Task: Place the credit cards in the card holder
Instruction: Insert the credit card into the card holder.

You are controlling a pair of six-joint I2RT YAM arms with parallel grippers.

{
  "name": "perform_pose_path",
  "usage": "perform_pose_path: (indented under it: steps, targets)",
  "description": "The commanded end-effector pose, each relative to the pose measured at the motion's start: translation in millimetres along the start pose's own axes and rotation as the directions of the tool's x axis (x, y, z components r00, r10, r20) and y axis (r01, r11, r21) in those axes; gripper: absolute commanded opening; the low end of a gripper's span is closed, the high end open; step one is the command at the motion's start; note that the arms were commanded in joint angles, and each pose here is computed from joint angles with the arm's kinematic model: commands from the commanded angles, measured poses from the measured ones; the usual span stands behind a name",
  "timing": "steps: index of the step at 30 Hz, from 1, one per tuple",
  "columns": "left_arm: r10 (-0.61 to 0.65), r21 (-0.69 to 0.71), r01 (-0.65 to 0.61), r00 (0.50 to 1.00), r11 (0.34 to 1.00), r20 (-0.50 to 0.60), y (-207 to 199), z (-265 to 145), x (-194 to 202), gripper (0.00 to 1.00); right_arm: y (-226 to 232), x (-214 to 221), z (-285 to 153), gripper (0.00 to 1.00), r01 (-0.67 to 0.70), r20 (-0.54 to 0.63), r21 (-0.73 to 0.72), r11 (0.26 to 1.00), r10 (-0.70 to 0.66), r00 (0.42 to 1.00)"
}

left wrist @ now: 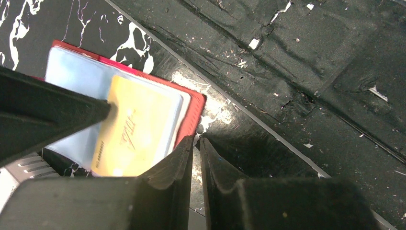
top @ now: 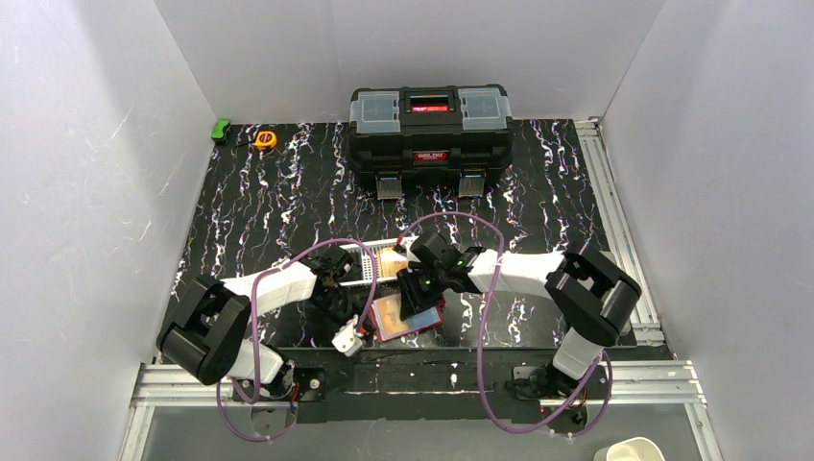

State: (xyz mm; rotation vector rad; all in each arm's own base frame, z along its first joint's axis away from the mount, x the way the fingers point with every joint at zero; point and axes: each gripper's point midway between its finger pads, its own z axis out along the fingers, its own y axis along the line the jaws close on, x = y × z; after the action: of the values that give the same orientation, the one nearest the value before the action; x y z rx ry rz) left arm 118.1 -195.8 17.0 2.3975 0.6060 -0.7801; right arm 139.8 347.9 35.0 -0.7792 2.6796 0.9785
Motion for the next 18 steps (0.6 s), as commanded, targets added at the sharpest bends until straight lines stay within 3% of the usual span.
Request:
perform_pose_path:
  steps: [1,18]
  targets:
    - [0.241,0.103,-0.237,0.970,0.966,-0.033,-15,5,11,0.11,-10,-1,-15,0.35,0.020,0.036,0.004,1.000,-0.020,0.999]
    - [0.251,0.088,-0.247,0.967,0.965,-0.039,-8,6,15,0.10,23,4,0,0.30,0.036,0.004,-0.104,0.994,-0.036,0.999]
